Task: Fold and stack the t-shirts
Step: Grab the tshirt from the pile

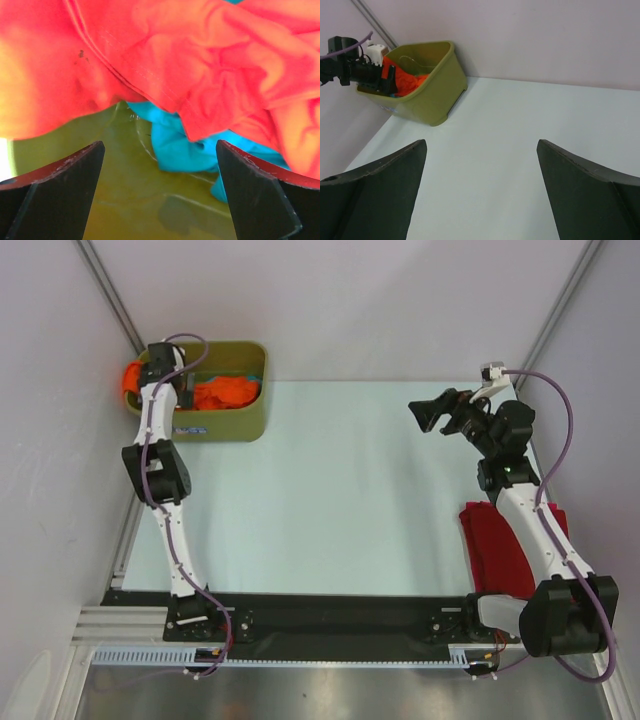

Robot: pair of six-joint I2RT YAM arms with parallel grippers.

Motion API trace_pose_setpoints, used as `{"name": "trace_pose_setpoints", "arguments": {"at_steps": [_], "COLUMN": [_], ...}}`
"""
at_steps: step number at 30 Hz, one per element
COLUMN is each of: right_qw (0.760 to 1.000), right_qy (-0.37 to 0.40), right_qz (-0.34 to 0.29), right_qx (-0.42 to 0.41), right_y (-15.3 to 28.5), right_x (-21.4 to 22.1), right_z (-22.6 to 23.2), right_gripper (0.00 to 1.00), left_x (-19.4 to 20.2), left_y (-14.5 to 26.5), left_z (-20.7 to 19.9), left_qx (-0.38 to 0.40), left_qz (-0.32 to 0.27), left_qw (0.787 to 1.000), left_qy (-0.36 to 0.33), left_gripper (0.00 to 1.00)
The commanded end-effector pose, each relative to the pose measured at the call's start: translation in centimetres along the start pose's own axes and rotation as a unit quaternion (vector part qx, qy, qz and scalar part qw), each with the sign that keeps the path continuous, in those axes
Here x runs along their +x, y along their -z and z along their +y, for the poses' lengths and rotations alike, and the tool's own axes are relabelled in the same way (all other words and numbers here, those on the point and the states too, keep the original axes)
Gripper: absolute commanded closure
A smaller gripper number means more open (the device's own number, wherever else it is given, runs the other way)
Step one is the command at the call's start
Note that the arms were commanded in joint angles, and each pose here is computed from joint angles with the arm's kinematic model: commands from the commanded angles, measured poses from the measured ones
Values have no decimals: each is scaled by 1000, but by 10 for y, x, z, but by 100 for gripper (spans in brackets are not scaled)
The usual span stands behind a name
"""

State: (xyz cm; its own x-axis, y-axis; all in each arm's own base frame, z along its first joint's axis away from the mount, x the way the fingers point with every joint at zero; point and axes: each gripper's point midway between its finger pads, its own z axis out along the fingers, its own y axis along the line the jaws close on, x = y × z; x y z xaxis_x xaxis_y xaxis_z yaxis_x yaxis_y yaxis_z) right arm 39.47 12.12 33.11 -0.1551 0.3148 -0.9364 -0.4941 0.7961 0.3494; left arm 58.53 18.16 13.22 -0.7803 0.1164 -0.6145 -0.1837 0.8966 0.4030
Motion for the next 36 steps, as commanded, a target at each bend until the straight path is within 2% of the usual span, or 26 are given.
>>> {"name": "trace_pose_setpoints", "arguments": {"at_steps": [1, 5, 7, 10, 12, 14, 16, 18, 20, 21, 24, 25, 27, 28, 30, 31, 33, 36], "right_qw": [999, 999, 1000, 1000, 1000, 999, 999, 999, 999, 998, 999, 999, 999, 999, 998, 998, 998, 998], "right_qy": [23, 18, 16, 25, 31, 40, 44, 49, 51, 52, 48, 49, 46, 45, 45, 45, 49, 57], "right_qz": [-27, -30, -21, -11, 3, -3, -4, -15, -19, -23, -21, -21, -22, -21, -25, -25, -25, -18], "right_qx": [5, -2, -6, -4, 2, 1, 8, 6, 4, 3, -1, -6, -12, -15, -21, -22, -26, -29], "right_y": [-2, -10, -18, -28, -33, -35, -37, -38, -41, -42, -47, -48, -50, -51, -52, -51, -51, -49], "right_x": [-30, -38, -40, -43, -39, -49, -53, -61, -64, -68, -68, -69, -68, -66, -66, -64, -63, -57], "right_z": [8, 14, 18, 24, 25, 31, 31, 34, 35, 36, 36, 38, 41, 41, 45, 45, 48, 52], "right_gripper": [1, 1, 1, 1, 1, 1, 1, 0, 0, 0, 0, 0, 1, 1, 1, 1, 1, 1], "left_x": [21, 6, -13, -28, -30, -25, -11, -2, 5, 3, -24, -50, -76, -101, -129, -150, -169, -201], "left_y": [-32, -49, -55, -61, -65, -71, -83, -90, -95, -93, -71, -43, -14, 18, 57, 94, 132, 224], "left_z": [4, 21, 24, 6, -6, -21, -26, -21, -22, -19, -6, 7, 15, 20, 26, 27, 29, 24], "left_qx": [-25, -52, -57, 1, 31, 62, 61, 42, 42, 38, 22, 15, 12, 17, 26, 40, 57, 105], "left_qz": [27, -12, -54, -101, -114, -113, -94, -78, -69, -71, -110, -143, -181, -215, -252, -284, -320, -392], "left_qw": [999, 997, 995, 993, 991, 989, 991, 994, 994, 995, 993, 989, 983, 976, 967, 958, 945, 914], "left_qy": [-34, -55, -55, -62, -65, -69, -69, -64, -66, -64, -49, -35, -25, -16, -4, 12, 27, 32], "left_gripper": [0, 0, 0, 0, 1, 7, 34, 81, 98, 100, 100, 100, 100, 100, 100, 100, 99, 100]}}
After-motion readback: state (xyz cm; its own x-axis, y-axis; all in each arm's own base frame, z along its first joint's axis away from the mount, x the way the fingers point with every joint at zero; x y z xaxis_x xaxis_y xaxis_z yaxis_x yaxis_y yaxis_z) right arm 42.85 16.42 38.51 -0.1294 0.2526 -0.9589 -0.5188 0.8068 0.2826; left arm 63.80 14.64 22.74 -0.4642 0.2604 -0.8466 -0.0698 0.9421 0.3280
